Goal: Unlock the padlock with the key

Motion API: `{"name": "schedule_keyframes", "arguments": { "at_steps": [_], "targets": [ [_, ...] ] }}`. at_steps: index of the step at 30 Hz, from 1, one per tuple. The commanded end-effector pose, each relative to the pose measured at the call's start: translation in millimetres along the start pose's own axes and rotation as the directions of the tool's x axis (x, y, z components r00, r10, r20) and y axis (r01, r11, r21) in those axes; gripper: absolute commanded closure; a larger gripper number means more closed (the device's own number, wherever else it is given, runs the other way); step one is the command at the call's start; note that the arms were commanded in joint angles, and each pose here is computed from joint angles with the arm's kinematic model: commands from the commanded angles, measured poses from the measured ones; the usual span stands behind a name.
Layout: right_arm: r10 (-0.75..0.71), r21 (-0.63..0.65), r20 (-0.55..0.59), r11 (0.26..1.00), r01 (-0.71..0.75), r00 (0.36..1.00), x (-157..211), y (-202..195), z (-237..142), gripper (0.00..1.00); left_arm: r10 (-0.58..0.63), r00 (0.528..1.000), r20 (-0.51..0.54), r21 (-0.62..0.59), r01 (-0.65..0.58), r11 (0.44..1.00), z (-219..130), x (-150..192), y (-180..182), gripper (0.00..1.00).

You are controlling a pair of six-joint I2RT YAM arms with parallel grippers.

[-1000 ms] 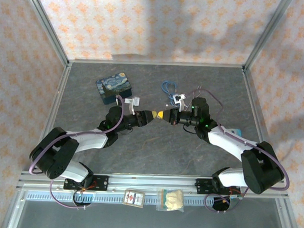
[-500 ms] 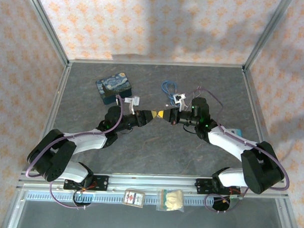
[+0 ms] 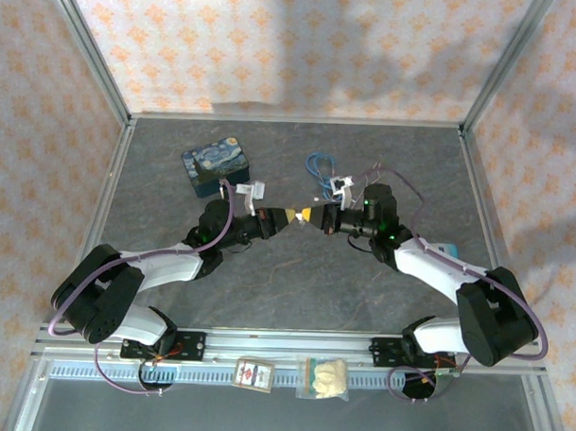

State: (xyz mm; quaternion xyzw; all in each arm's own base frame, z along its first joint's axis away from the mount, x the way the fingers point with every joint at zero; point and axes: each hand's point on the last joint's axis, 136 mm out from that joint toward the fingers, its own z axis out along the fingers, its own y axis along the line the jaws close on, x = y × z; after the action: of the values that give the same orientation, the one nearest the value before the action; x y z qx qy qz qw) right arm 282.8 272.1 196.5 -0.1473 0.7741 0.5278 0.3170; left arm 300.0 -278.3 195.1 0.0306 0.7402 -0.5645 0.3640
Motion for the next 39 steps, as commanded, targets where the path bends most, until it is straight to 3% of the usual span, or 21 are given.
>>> {"name": "schedule_keyframes", "arguments": {
  "at_steps": [1,3,6,8,16,20,26,33,39],
  "targets": [
    [-0.019,0.068,0.057,0.998,0.015,0.998,-12,-7,-4,0.57,0.058,0.998,0.003,0.000,-0.058,0.998,1,-7,-9,1.00],
    [-0.040,0.142,0.098,0.989,0.026,0.994,-20,-15,-12,0.38,0.091,0.996,-0.011,-0.032,-0.091,0.995,0,-7,-7,1.00],
    [-0.083,0.184,0.150,0.981,0.055,0.985,-31,-12,-23,0.30,0.129,0.991,-0.024,-0.063,-0.131,0.989,-1,-9,-6,1.00],
    [-0.104,0.150,0.148,0.985,0.081,0.983,-31,-2,-25,0.31,0.143,0.989,-0.033,-0.072,-0.145,0.987,-1,-10,-7,1.00],
    [-0.116,-0.065,0.039,0.991,0.118,0.993,-9,26,-15,0.41,0.190,0.977,-0.097,0.082,-0.182,0.980,3,-8,-38,1.00],
    [-0.113,-0.111,0.009,0.987,0.113,0.994,-4,30,-12,0.48,0.204,0.971,-0.121,0.127,-0.189,0.974,2,-6,-48,1.00],
    [-0.092,-0.140,-0.035,0.986,0.086,0.995,7,28,-9,0.64,0.201,0.975,-0.100,0.116,-0.189,0.975,0,-9,-47,1.00],
    [-0.080,-0.158,-0.053,0.985,0.070,0.995,14,29,-10,0.61,0.186,0.981,-0.062,0.092,-0.180,0.979,-2,-16,-42,1.00],
    [-0.085,-0.151,-0.036,0.985,0.079,0.996,10,28,-9,0.82,0.171,0.983,-0.063,0.114,-0.163,0.980,-1,-16,-45,1.00]
  ]
}}
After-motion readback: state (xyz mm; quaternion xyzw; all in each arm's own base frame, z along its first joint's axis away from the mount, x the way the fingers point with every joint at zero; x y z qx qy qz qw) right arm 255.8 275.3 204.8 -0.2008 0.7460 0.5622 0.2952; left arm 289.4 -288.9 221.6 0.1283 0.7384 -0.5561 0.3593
